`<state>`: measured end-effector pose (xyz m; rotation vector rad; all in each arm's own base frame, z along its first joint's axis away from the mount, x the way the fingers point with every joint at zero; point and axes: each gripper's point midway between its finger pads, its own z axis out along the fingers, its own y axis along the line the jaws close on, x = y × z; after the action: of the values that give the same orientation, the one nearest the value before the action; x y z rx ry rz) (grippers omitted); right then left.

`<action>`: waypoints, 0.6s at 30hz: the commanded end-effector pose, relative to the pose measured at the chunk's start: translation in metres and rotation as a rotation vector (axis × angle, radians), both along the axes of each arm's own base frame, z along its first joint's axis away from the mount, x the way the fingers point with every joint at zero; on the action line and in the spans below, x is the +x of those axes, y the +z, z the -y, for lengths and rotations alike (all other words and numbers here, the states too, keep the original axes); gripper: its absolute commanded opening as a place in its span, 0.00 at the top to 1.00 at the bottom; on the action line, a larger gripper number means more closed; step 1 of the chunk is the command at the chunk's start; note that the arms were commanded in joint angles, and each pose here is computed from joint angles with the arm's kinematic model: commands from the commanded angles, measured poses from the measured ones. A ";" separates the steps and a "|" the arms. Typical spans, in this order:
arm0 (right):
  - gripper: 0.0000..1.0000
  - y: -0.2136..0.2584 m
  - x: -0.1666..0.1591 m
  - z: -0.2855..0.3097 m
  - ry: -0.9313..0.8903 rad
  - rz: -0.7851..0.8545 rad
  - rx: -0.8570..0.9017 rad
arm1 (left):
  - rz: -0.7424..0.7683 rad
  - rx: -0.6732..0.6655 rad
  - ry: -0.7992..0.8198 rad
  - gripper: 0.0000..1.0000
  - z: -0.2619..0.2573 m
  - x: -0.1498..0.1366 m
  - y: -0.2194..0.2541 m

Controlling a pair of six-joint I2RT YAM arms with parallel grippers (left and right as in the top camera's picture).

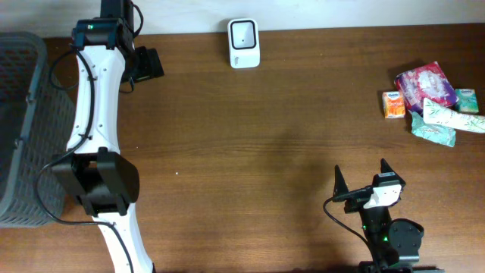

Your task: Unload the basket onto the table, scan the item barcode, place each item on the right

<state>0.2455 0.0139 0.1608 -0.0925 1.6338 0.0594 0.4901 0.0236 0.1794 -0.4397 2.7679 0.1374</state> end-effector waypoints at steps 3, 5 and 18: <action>0.01 -0.003 0.000 0.001 -0.007 -0.006 0.008 | -0.004 0.009 0.001 0.01 -0.004 0.000 -0.001; 0.01 -0.003 0.000 0.001 -0.007 -0.006 0.008 | -0.004 0.010 0.001 0.01 -0.004 0.000 -0.001; 0.01 -0.003 0.000 0.001 -0.007 -0.006 0.008 | -0.006 -0.043 -0.214 0.01 0.052 -0.068 0.067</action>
<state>0.2455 0.0139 0.1608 -0.0921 1.6338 0.0597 0.4267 0.0008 0.2349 -0.3556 2.8338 0.0552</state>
